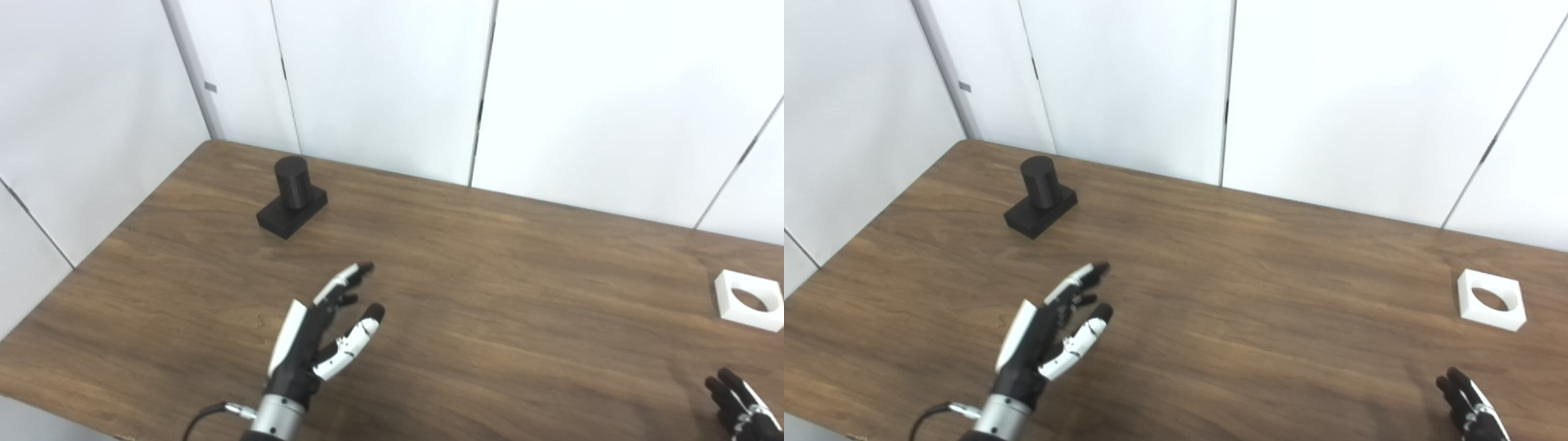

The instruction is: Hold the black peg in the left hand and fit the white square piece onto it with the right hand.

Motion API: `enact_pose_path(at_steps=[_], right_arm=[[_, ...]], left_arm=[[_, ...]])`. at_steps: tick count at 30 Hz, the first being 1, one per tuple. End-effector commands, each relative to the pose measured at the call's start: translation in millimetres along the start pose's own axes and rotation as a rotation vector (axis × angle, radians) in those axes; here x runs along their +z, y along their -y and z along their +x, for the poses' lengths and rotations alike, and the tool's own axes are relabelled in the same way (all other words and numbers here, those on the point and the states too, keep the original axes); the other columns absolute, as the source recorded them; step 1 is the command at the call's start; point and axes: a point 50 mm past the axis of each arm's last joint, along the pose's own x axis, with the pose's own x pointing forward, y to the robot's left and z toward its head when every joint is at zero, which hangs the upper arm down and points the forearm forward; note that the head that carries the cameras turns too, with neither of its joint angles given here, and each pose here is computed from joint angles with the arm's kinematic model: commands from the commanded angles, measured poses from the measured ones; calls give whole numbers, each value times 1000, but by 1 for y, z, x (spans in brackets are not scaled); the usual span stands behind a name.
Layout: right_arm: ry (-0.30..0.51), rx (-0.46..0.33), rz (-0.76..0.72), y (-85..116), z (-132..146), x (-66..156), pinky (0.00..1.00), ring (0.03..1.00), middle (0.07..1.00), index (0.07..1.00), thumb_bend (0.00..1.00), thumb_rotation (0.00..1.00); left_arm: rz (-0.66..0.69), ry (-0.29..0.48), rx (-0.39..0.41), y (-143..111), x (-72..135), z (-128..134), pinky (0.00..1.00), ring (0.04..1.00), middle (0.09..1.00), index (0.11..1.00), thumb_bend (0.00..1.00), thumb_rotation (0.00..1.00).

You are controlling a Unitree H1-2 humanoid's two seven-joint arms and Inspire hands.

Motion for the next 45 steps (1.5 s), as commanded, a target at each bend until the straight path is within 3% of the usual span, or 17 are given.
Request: enact_pose_path(at_steps=[1, 4, 9, 13, 19, 29, 36, 45], right_arm=[[-3, -6, -28, 8, -4, 1, 1000, 932, 871, 877, 760, 1000], [-2, -5, -28, 9, -5, 1, 1000, 947, 882, 889, 764, 1000], [6, -3, -14, 10, -5, 0, 1000, 929, 867, 876, 738, 1000], [12, 2, -12, 9, -5, 1, 1000, 927, 869, 865, 722, 1000], [7, -4, -11, 8, -5, 1, 1000, 915, 872, 854, 729, 1000], [18, -9, -26, 5, -7, 2, 989, 919, 865, 830, 750, 1000], [14, -16, -30, 3, -7, 4, 972, 901, 850, 818, 713, 1000], [14, -15, -21, 2, -8, 4, 925, 883, 850, 830, 708, 1000]], left_arm=[[8, 62, 87, -7, 20, 13, 881, 917, 920, 886, 640, 361], [92, 100, 150, -22, 29, 26, 895, 936, 927, 887, 706, 325], [328, 147, 263, -48, 38, 45, 740, 842, 875, 839, 787, 349], [525, 104, 347, -66, 34, 62, 788, 886, 903, 866, 840, 427], [647, 24, 419, -89, 24, 87, 793, 894, 898, 871, 899, 531], [768, -56, 413, -114, 4, 131, 960, 954, 925, 857, 948, 559], [807, -137, 397, -122, -12, 152, 935, 949, 922, 837, 975, 600], [780, -254, 304, -117, -32, 182, 951, 951, 927, 834, 995, 651]])
